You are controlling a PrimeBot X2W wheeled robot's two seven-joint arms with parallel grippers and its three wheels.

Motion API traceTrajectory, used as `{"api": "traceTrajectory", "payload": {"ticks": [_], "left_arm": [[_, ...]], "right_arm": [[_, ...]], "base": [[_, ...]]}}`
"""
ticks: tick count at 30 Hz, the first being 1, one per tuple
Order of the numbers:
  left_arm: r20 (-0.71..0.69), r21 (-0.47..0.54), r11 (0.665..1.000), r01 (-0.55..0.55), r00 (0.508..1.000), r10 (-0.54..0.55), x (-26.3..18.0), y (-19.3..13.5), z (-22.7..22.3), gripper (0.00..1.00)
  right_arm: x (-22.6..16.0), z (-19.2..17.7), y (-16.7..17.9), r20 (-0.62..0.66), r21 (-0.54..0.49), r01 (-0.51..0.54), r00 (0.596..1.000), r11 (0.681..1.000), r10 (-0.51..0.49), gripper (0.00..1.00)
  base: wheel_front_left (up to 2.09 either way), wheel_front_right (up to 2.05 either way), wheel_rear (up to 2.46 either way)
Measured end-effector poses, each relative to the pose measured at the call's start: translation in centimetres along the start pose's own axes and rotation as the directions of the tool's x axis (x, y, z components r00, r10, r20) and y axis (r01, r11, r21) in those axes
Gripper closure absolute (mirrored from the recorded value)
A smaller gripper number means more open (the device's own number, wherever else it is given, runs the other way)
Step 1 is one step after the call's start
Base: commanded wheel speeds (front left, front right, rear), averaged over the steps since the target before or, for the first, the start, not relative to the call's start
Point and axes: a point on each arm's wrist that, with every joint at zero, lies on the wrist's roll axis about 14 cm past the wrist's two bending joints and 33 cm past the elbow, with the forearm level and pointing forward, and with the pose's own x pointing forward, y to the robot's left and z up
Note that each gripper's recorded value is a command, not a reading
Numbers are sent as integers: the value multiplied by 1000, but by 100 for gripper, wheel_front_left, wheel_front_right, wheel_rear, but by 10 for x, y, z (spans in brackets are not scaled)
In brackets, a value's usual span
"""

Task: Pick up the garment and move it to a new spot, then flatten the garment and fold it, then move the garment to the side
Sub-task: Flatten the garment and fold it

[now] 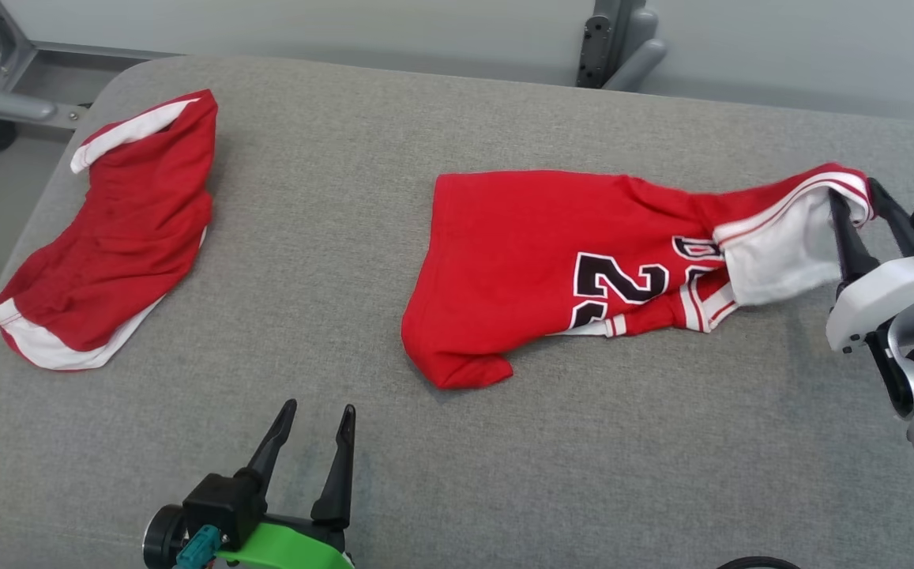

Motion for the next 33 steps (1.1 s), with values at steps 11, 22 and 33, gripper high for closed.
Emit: {"api": "traceTrajectory", "payload": {"ticks": [11,22,33], "left_arm": [[-18,11,996,88,996,-88,15,-24,-5,0],[-44,-13,976,217,975,-217,28,-64,-14,0],[-36,-12,953,304,952,-304,62,-92,-13,0]], "right_arm": [[-47,-6,-10,30,72,97,995,993,-100,0],[-101,-17,28,29,134,66,997,989,-71,0],[-114,-47,16,-50,140,115,993,983,-109,0]], "base": [[0,0,0],[0,0,0],[0,0,0]]}}
